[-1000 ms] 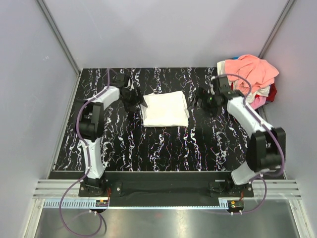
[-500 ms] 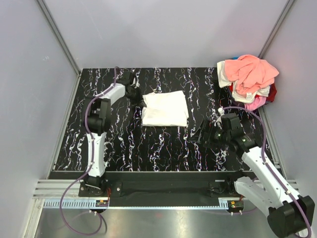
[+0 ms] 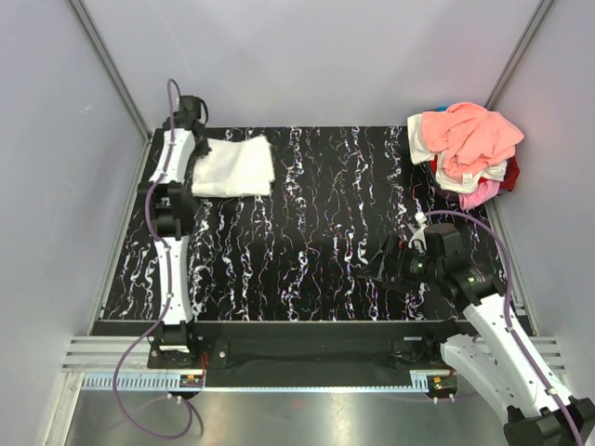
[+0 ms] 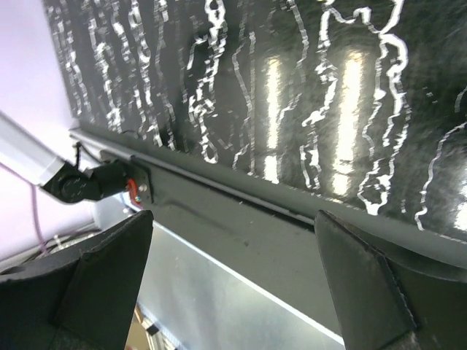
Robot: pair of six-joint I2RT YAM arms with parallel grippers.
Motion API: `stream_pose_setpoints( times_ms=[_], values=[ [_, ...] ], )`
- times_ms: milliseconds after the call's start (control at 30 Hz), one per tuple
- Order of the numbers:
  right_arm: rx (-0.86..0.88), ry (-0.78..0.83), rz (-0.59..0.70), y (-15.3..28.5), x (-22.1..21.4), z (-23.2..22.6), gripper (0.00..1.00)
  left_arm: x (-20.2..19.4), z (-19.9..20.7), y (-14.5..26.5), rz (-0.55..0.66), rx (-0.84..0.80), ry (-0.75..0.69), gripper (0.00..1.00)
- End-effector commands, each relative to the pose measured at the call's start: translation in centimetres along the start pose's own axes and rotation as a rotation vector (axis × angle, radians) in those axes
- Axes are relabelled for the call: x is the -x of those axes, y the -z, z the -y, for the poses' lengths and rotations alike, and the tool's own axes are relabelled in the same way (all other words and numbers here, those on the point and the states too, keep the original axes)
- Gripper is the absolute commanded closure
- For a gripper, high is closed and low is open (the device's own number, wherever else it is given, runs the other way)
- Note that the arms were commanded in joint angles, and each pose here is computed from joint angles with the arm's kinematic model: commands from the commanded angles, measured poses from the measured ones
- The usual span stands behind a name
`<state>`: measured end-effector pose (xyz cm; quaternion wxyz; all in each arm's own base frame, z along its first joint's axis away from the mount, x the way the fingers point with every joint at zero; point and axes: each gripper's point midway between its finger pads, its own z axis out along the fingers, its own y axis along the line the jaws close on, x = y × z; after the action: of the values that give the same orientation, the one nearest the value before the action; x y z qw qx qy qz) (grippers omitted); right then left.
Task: Fold and stack the t-shirts
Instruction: Neatly place the folded tshirt to the corner
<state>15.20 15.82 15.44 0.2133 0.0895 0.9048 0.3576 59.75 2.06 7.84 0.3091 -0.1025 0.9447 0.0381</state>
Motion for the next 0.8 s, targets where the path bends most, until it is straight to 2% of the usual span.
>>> stream_pose_setpoints(
  times_ms=[0, 33, 67, 100, 200, 233, 300, 367, 467, 500, 600, 667, 700, 767],
  values=[
    [0.061, 0.02, -0.026, 1.6, -0.5, -1.9, 0.0, 7.0, -7.2, 5.0, 0.226, 0.299, -0.054, 0.74],
    [0.074, 0.022, -0.023, 1.6, -0.4, -2.2, 0.0, 7.9, -8.1, 5.8, 0.26, 0.324, -0.023, 0.72],
    [0.086, 0.014, -0.028, 1.7, -0.6, -2.4, 0.0, 8.4, -9.1, 6.1, 0.279, 0.354, -0.016, 0.65],
    [0.092, 0.011, -0.033, 1.6, -0.7, -2.4, 0.0, 9.2, -10.0, 6.8, 0.313, 0.412, -0.016, 0.29],
    [0.108, 0.001, -0.044, 1.3, -1.2, -2.2, 0.0, 12.1, -12.7, 10.3, 0.428, 0.547, 0.037, 0.05],
    [0.109, 0.002, -0.044, 1.3, -1.2, -2.2, 0.0, 12.4, -13.0, 11.2, 0.441, 0.565, 0.055, 0.02],
    [0.102, -0.002, -0.043, 1.2, -1.5, -1.8, 0.0, 11.9, -12.9, 12.2, 0.434, 0.553, 0.102, 0.01],
    [0.108, -0.009, -0.031, 1.2, -1.6, -1.7, 0.0, 12.0, -10.6, 13.2, 0.442, 0.441, 0.132, 0.01],
    [0.116, -0.013, -0.026, 1.2, -1.6, -1.7, 0.0, 10.6, -5.1, 13.4, 0.401, 0.225, 0.133, 0.02],
    [0.11, -0.013, -0.028, 1.2, -1.6, -1.6, 0.0, 10.2, -2.7, 13.1, 0.386, 0.092, 0.182, 0.03],
    [0.098, -0.003, -0.017, 1.5, -1.6, -1.6, 0.0, 7.2, 0.5, 13.2, 0.315, -0.092, 0.296, 0.12],
    [0.098, 0.001, -0.004, 2.0, -1.4, -1.8, 0.0, 4.9, 0.8, 12.6, 0.272, -0.109, 0.325, 0.15],
    [0.093, 0.0, -0.005, 2.1, -1.6, -1.7, 0.0, 4.7, 2.8, 12.6, 0.271, -0.171, 0.319, 0.15],
    [0.1, 0.005, 0.007, 2.5, -1.6, -1.8, 0.0, 3.1, 4.0, 10.9, 0.212, -0.214, 0.361, 0.16]
  ],
)
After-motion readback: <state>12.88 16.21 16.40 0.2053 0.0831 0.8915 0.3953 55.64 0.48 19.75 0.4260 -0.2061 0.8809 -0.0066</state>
